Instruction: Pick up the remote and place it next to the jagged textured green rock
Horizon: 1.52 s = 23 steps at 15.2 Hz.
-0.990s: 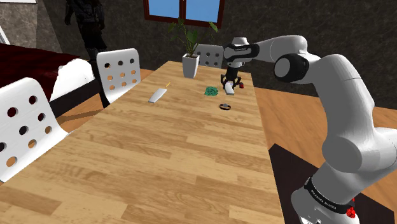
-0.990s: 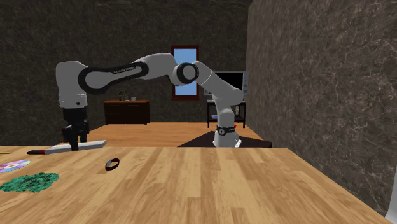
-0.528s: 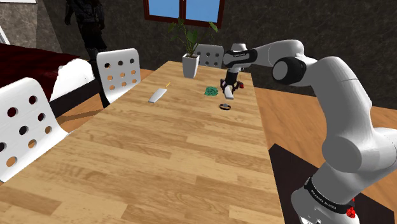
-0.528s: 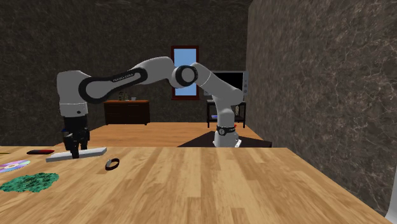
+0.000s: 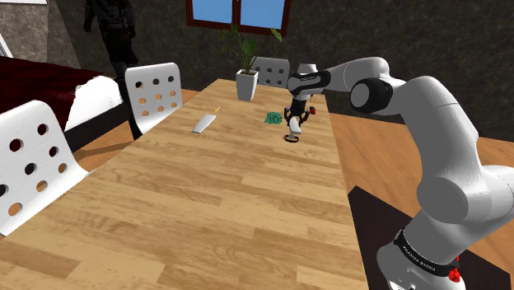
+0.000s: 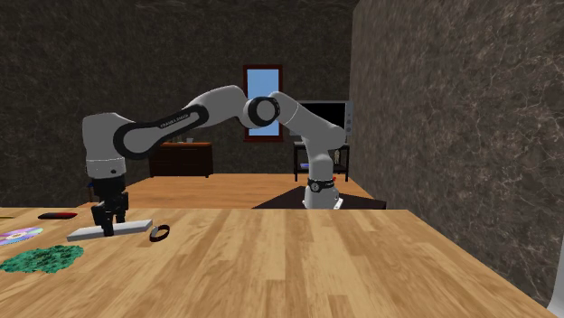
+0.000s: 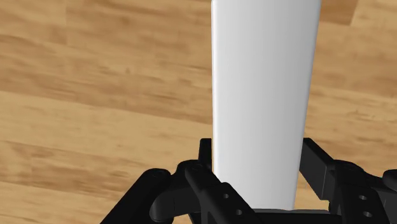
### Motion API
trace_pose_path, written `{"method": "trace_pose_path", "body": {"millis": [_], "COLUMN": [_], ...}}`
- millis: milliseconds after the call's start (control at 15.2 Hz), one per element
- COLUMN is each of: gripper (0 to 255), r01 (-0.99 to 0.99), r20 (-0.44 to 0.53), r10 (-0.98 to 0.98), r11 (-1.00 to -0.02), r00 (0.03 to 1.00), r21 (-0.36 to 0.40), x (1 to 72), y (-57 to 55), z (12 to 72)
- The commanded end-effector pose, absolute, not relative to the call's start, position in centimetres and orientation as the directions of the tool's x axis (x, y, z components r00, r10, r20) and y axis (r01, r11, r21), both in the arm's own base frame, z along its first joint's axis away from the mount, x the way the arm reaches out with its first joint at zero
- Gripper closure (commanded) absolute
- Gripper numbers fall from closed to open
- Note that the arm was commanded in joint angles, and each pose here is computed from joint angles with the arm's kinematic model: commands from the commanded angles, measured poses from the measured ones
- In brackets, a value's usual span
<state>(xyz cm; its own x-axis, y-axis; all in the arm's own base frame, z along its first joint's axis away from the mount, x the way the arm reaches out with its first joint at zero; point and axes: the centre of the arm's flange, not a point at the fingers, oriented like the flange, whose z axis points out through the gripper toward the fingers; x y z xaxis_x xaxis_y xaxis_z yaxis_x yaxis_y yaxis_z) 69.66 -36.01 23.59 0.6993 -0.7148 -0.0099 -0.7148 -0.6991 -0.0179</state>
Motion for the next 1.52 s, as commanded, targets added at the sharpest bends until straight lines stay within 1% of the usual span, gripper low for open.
{"method": "trace_pose_path", "body": {"millis": [0, 264, 330, 660, 924, 1452], "gripper": [255, 255, 0, 0, 0, 0], "r01": [-0.715, -0.715, -0.715, -0.715, -0.715, -0.715], "r20": [-0.009, -0.009, -0.009, -0.009, -0.009, -0.009], "r10": [-0.715, -0.715, -0.715, -0.715, -0.715, -0.715], "r11": [-0.699, -0.699, -0.699, -0.699, -0.699, -0.699], "r00": [0.699, 0.699, 0.699, 0.699, 0.699, 0.699], "r21": [-0.018, -0.018, -0.018, -0.018, -0.018, -0.018], "x": [69.7, 69.7, 69.7, 69.7, 69.6, 69.6], "y": [-36.0, -36.0, -36.0, -36.0, -36.1, -36.1], "z": [23.5, 23.5, 23.5, 23.5, 28.5, 28.5]}}
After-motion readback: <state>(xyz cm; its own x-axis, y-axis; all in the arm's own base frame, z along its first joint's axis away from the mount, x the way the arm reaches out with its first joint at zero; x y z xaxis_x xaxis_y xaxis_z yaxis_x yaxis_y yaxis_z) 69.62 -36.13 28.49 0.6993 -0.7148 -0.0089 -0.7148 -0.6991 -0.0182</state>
